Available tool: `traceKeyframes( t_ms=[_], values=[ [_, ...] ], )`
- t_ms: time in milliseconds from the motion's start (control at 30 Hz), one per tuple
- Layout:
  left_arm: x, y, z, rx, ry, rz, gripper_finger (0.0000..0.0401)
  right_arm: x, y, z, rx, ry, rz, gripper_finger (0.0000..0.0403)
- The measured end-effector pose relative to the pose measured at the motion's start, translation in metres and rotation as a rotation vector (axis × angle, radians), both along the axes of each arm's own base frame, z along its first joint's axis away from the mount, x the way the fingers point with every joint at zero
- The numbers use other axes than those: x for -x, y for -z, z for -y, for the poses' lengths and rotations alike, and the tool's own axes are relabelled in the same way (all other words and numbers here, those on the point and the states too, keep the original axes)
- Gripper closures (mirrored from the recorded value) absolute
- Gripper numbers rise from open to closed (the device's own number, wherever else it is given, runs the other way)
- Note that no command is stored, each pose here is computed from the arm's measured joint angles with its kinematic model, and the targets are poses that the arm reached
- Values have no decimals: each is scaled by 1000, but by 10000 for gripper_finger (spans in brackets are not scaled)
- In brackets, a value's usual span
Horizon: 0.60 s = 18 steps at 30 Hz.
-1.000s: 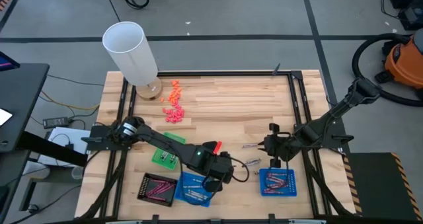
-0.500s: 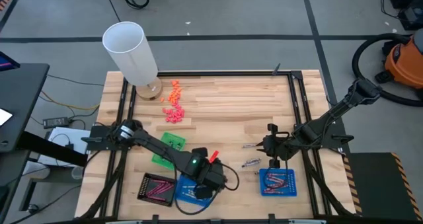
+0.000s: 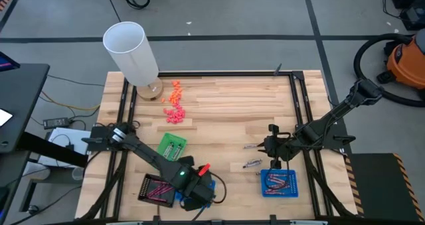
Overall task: Sort crayons
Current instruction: Put the red crayon into the black basket
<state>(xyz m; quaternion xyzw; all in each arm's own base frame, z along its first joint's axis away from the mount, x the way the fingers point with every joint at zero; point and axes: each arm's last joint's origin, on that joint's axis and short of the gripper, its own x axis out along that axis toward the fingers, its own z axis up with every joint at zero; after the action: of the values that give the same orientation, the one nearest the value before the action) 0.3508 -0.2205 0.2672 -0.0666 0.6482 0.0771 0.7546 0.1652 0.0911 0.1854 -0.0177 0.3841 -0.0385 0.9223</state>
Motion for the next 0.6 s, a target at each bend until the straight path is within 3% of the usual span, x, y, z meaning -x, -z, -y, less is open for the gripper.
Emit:
traceKeyframes(
  t_ms=[233, 600],
  values=[
    [30, -14, 21, 1, -105, -15, 365, 0, 0, 0, 7, -9, 3, 309],
    [84, -14, 60, -153, -197, 0, 365, -6, -5, 0, 116, -75, 72, 309]
  ],
)
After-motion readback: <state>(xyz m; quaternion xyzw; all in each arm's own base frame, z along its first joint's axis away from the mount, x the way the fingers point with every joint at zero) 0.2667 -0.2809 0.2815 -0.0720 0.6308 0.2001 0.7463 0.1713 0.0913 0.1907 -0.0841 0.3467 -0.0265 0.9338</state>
